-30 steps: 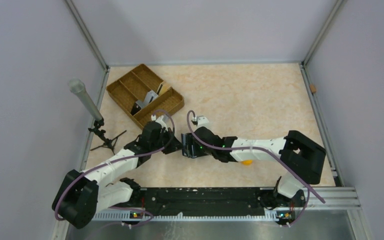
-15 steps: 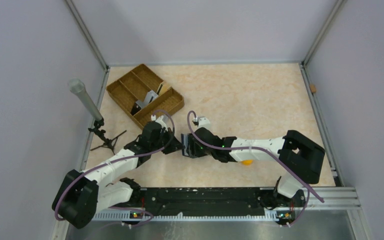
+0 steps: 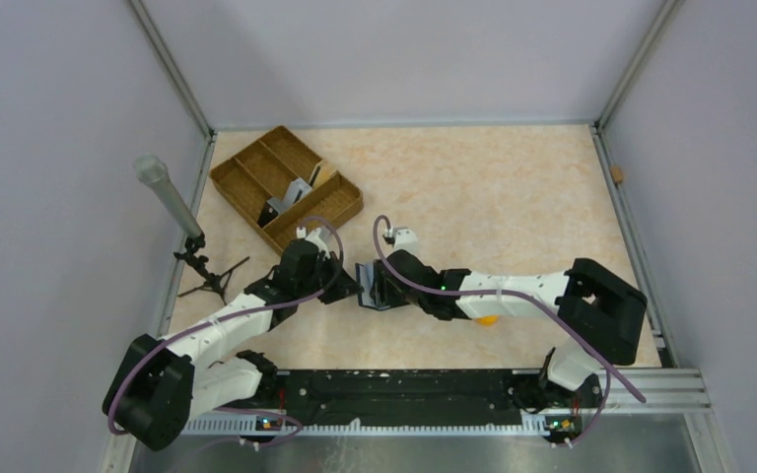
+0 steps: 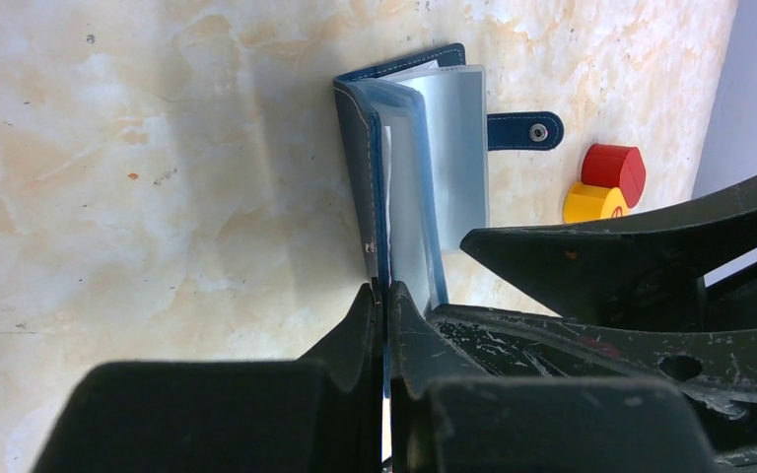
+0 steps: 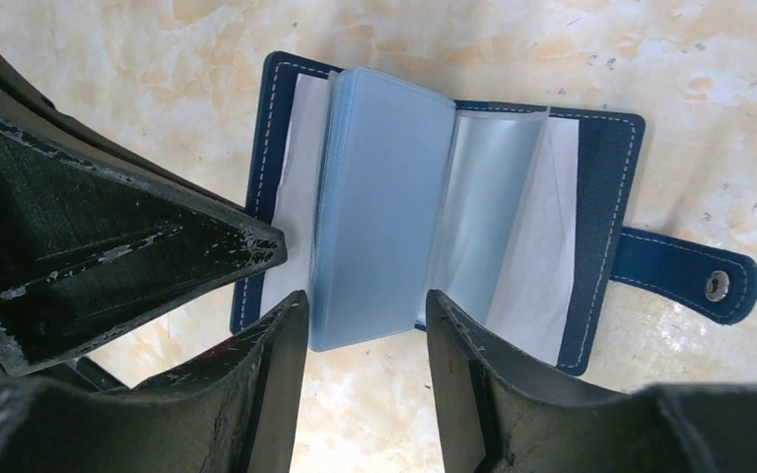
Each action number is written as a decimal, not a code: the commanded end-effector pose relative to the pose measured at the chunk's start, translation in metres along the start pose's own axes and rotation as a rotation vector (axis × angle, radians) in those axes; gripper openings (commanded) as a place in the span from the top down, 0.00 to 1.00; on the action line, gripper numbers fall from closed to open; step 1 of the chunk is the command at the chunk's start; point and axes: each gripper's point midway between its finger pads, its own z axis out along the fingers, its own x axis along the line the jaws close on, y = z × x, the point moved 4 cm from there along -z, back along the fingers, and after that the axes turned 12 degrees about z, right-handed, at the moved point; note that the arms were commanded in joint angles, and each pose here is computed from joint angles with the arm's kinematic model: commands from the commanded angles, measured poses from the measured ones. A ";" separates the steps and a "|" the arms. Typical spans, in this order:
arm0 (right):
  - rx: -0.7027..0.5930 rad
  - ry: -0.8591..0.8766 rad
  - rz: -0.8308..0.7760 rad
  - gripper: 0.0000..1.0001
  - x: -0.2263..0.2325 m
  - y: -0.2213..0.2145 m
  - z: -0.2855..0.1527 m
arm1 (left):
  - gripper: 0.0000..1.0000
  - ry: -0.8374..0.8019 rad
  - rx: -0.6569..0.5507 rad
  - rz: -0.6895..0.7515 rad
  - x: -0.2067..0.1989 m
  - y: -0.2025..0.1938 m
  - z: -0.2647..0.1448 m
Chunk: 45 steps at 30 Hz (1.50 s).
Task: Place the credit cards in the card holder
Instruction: Open the card holder at the center of the board.
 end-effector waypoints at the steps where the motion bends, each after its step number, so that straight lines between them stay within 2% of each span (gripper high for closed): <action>1: -0.047 -0.008 0.017 0.54 0.002 0.007 -0.011 | 1.00 0.001 -0.016 0.005 0.000 0.001 -0.001; 8: -0.046 0.030 0.017 0.47 0.007 0.008 -0.015 | 1.00 0.000 -0.018 0.003 -0.001 0.001 -0.002; 13: -0.042 0.035 0.020 0.46 0.007 0.007 -0.015 | 1.00 -0.001 -0.016 0.003 0.000 0.001 -0.002; 22: -0.025 -0.025 0.014 0.62 -0.007 -0.003 -0.004 | 1.00 -0.013 -0.022 0.006 -0.002 0.002 -0.002; 32: 0.005 -0.047 0.003 0.68 -0.013 -0.014 0.009 | 1.00 -0.014 -0.006 0.006 -0.001 -0.001 0.001; 34: 0.012 -0.048 0.000 0.68 -0.014 -0.016 0.010 | 0.90 -0.031 -0.023 0.013 -0.004 0.004 0.003; 37: 0.020 -0.038 -0.011 0.65 -0.012 -0.016 0.009 | 0.75 -0.037 -0.019 0.014 -0.005 0.005 0.006; 38: 0.008 -0.011 -0.010 0.62 -0.006 -0.012 0.009 | 0.73 -0.037 -0.017 0.016 -0.005 0.005 0.007; 42: -0.004 0.021 -0.011 0.54 0.002 -0.007 0.004 | 0.72 -0.023 -0.009 0.020 -0.002 0.005 0.012; 45: -0.018 0.029 -0.006 0.50 0.004 -0.002 -0.001 | 0.81 0.000 0.003 0.021 0.003 0.004 0.017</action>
